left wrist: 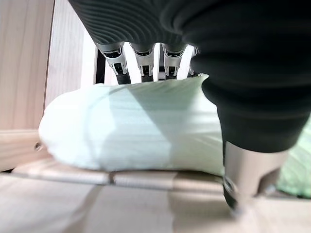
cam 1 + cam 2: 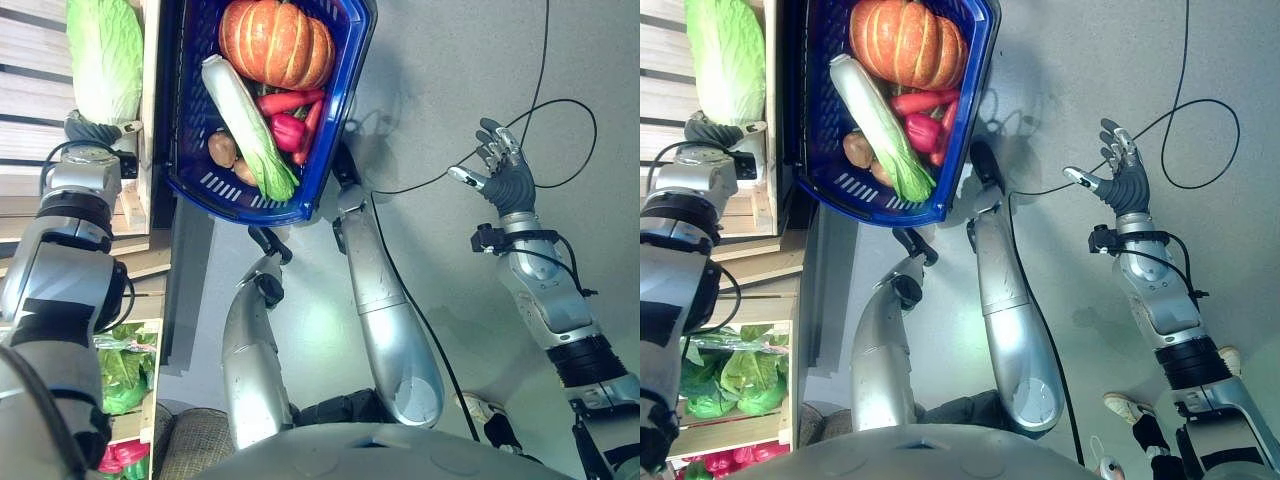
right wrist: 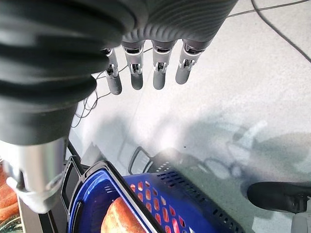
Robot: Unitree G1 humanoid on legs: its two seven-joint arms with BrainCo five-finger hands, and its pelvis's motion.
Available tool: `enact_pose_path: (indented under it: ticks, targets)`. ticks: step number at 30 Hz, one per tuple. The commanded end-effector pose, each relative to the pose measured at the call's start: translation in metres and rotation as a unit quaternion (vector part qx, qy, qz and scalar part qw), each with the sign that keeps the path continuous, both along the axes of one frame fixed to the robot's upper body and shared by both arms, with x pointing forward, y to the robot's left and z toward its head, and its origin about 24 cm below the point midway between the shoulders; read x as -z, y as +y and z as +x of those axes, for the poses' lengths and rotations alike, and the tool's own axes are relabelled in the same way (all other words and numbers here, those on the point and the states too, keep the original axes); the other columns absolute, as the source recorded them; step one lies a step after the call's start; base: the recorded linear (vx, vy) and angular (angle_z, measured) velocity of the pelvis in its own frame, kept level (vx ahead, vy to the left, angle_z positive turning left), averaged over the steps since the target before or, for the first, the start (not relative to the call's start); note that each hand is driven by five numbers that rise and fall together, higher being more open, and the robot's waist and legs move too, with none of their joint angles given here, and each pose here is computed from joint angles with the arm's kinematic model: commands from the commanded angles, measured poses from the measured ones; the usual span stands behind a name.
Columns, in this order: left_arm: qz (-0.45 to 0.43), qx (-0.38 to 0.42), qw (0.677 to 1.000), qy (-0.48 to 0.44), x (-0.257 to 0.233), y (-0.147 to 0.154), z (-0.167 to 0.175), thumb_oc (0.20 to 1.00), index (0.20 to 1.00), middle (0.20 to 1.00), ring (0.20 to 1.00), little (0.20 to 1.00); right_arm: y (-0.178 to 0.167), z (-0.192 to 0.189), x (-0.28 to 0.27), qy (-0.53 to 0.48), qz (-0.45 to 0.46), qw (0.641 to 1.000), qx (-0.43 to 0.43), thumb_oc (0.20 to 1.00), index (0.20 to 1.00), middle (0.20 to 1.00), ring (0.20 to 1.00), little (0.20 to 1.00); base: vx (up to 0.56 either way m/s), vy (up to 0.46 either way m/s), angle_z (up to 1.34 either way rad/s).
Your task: Pick up fruits and vegetables into the basket
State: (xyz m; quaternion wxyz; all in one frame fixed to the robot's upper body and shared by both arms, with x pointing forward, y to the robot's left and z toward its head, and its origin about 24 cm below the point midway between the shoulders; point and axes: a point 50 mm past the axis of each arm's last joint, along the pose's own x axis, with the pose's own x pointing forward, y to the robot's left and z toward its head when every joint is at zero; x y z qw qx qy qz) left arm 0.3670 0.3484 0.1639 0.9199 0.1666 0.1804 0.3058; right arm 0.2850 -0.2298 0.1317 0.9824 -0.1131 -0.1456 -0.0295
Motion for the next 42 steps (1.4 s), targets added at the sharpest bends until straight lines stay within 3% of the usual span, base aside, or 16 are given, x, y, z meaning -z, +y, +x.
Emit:
enact_pose_path:
  ticks: [1, 14, 24, 32, 35, 42]
  targets:
    - [-0.086, 0.036, 0.989, 0.118, 0.083, -0.025, -0.015, 0.200, 0.200, 0.200, 0.200, 0.200, -0.003, -0.006, -0.001, -0.015, 0.011, 1.000, -0.010, 1.000, 1.000, 1.000, 1.000, 1.000, -0.02, 0.034, 0.04]
    - [-0.022, -0.011, 0.998, 0.052, 0.090, -0.029, -0.017, 0.200, 0.200, 0.200, 0.200, 0.200, 0.006, -0.014, 0.000, -0.032, 0.015, 0.999, -0.035, 1.000, 1.000, 1.000, 1.000, 1.000, -0.04, -0.012, 0.04]
    - [0.044, 0.048, 0.995, -0.071, 0.089, -0.036, -0.028, 0.200, 0.200, 0.200, 0.200, 0.200, 0.022, -0.025, 0.009, 0.014, 0.105, 0.980, -0.170, 1.000, 1.000, 1.000, 1.000, 1.000, -0.03, -0.030, 0.09]
    - [0.141, 0.166, 0.954, -0.206, 0.075, -0.082, -0.051, 0.200, 0.200, 0.200, 0.200, 0.200, 0.055, -0.034, -0.003, 0.021, 0.209, 0.924, -0.321, 1.000, 1.000, 1.000, 1.000, 1.000, -0.05, -0.077, 0.12]
    - [0.209, 0.231, 0.914, -0.261, 0.050, -0.107, -0.055, 0.200, 0.200, 0.200, 0.200, 0.200, 0.085, -0.032, -0.018, 0.021, 0.245, 0.887, -0.392, 1.000, 1.000, 1.000, 1.000, 1.000, -0.09, -0.158, 0.28]
    - [0.287, 0.351, 0.839, -0.300, 0.017, -0.148, -0.058, 0.200, 0.200, 0.200, 0.200, 0.200, 0.126, -0.027, -0.039, 0.014, 0.229, 0.876, -0.425, 1.000, 1.000, 1.000, 1.000, 1.000, 0.00, -0.137, 0.22]
